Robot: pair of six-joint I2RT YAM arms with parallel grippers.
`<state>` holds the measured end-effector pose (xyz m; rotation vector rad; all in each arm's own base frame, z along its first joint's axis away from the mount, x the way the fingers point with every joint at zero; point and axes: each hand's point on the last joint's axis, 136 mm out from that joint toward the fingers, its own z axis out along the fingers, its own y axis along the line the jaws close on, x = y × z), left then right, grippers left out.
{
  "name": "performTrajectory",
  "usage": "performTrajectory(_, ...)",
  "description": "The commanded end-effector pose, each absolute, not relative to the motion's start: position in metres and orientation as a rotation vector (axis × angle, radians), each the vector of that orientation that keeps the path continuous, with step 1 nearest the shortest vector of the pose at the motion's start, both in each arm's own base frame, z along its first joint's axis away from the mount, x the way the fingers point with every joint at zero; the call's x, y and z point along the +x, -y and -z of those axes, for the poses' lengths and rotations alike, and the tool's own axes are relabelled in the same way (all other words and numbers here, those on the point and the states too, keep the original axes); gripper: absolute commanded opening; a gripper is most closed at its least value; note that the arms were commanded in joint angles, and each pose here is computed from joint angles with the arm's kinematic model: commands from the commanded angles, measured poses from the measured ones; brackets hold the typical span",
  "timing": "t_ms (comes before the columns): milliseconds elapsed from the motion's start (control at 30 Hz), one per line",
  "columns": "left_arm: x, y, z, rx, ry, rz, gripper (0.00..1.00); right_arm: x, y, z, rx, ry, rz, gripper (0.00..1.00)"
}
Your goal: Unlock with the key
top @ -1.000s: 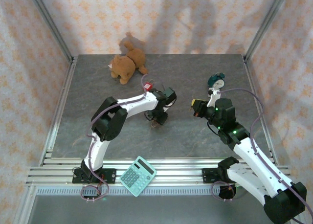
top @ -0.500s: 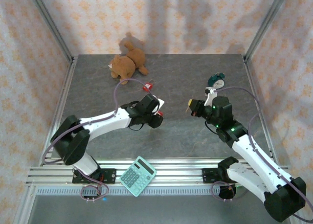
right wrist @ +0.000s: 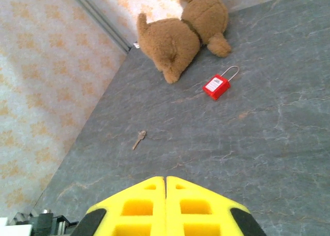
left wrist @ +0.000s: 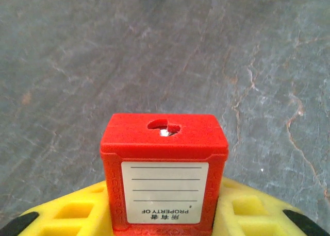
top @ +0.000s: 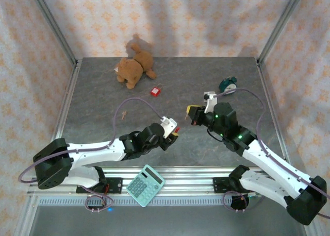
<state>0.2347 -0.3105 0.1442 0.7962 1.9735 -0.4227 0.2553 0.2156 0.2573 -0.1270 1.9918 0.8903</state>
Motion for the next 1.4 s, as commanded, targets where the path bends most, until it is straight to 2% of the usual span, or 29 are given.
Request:
performTrajectory(0,0.240,0.312,-0.178,0.728,-1.828,0.369,0.39,0.253,-0.212,-0.272,-0.118,-1.925,-0.874,0.02)
performTrajectory(233,0.229,0.321,-0.178,0.763,-1.766,0.302,0.38,0.244,-0.226,-0.265,-0.109,-1.918,-0.946,0.02)
performTrajectory(833,0.234,0.324,-0.180,0.734,-1.768,0.268,0.37,0.241,-0.235,-0.249,-0.102,-1.945,-0.952,0.01)
performTrajectory(1000,0.234,0.325,-0.177,0.722,-1.780,0.276,0.37,0.241,-0.232,-0.257,-0.091,-1.922,-0.949,0.01)
performTrajectory(1367,0.238,0.325,-0.189,0.627,-1.765,0.327,0.36,0.241,-0.236,-0.233,-0.071,-1.976,-0.937,0.00)
